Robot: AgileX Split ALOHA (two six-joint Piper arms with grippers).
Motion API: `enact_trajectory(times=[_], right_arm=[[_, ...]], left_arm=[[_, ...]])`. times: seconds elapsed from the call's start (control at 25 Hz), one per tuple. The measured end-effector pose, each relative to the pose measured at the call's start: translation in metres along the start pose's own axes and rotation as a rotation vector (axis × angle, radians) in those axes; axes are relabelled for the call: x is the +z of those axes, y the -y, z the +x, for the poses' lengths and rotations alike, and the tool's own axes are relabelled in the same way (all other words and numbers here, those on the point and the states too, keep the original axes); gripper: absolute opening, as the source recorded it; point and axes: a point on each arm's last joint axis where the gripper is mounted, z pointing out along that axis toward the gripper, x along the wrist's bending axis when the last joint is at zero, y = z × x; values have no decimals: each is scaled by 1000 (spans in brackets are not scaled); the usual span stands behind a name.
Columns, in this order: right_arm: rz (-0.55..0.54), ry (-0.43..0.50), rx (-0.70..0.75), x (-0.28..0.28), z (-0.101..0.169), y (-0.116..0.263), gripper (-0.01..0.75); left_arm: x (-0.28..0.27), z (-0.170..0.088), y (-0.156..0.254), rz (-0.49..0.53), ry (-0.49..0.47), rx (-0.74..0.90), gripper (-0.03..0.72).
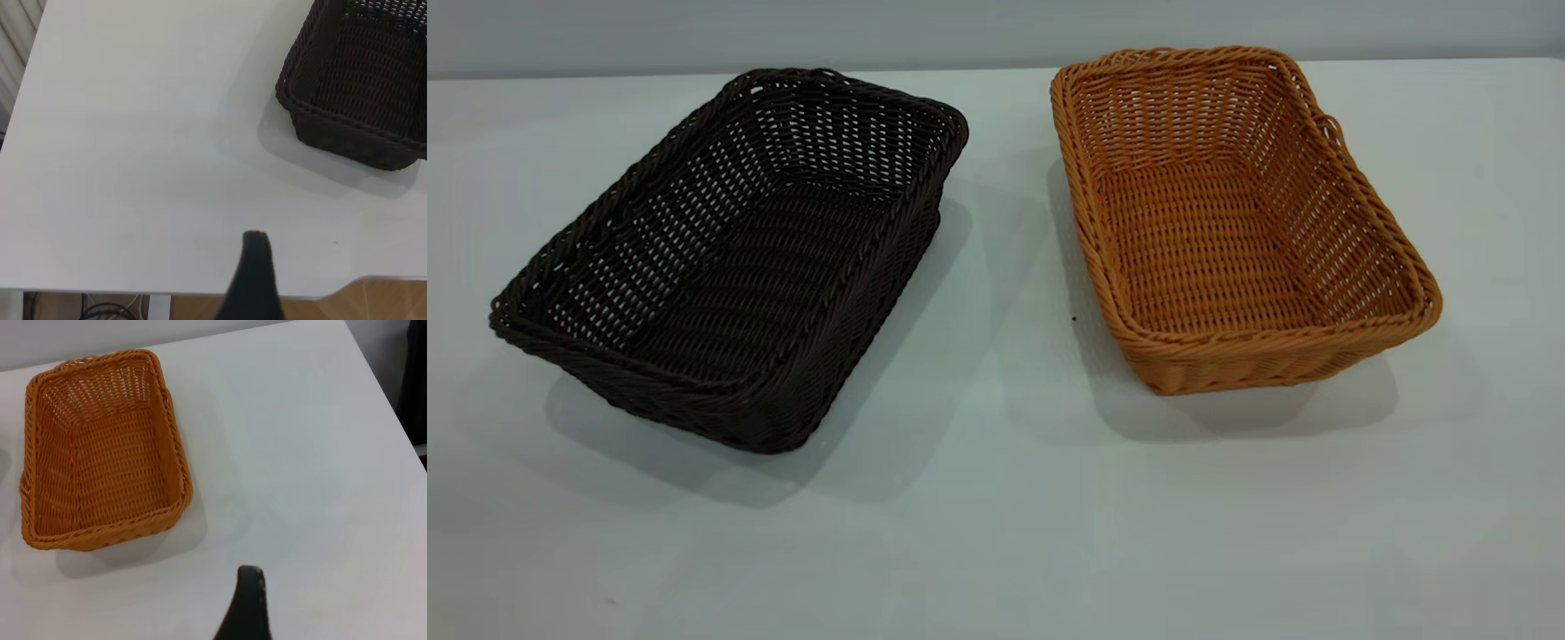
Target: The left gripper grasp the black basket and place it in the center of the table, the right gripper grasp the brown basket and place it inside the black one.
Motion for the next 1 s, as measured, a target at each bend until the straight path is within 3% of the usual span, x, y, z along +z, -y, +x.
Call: enact_trajectory(times=[0.84, 1.0], right_arm=[[0, -23, 36, -1, 2, 0, 591], [-28, -37, 48, -9, 4, -7, 591]], left_arm=[[0, 0, 0, 0, 0, -1, 584], [0, -2, -19, -3, 8, -34, 584]])
